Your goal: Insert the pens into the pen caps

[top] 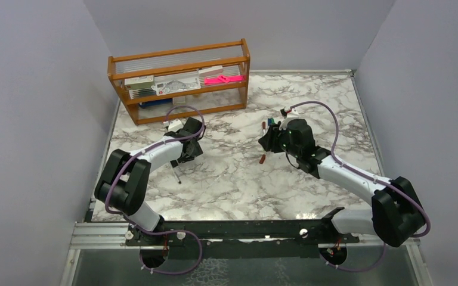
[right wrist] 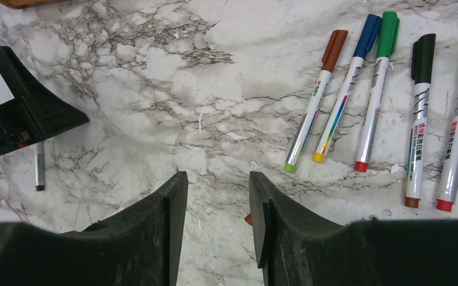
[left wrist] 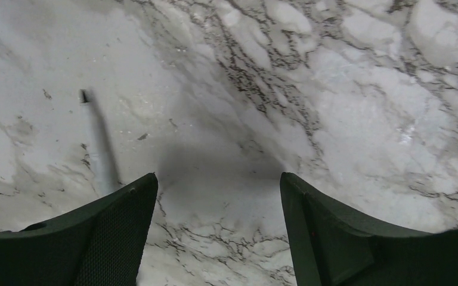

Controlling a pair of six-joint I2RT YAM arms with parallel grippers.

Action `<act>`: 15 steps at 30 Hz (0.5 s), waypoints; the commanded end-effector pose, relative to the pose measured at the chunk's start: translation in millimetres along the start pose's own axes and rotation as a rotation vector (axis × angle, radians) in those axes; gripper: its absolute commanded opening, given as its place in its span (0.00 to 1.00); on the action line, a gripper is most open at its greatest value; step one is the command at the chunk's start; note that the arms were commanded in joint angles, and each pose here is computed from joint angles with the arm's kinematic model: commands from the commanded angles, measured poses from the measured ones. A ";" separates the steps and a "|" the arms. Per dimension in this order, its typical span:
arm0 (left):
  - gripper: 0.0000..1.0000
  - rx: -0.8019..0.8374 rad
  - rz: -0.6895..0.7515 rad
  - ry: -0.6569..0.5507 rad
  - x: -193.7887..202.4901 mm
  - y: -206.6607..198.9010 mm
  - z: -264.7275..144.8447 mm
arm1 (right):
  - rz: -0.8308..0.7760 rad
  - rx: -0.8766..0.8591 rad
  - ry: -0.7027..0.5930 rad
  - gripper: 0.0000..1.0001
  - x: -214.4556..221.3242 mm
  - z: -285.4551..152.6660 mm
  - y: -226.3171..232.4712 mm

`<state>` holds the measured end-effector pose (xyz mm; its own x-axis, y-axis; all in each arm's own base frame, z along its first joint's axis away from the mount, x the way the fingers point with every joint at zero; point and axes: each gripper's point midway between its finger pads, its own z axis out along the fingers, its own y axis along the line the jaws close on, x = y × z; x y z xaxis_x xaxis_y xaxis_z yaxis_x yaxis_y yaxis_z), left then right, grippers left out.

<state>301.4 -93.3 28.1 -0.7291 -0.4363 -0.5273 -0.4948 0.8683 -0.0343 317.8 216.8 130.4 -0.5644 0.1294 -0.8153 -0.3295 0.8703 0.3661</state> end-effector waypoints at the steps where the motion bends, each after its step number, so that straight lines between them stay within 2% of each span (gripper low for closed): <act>1: 0.76 -0.036 -0.048 0.029 6.6 17.9 2.3 | -0.013 -0.018 -0.018 0.43 -4.5 1.7 5.0; 8: 0.74 -0.001 -0.039 0.054 15.1 17.2 1.4 | -0.012 -0.023 0.001 0.43 1.2 6.7 4.8; 15: 0.73 0.083 -0.046 -0.060 -24.7 0.2 -23.7 | -0.023 -0.061 0.019 0.42 4.3 14.8 10.9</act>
<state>289.2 -83.6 24.4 -0.7284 -0.4638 -0.5043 -0.5127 0.8573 -0.0479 318.2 220.2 116.0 -0.5923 0.1117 -0.7979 -0.3298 0.8700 0.3665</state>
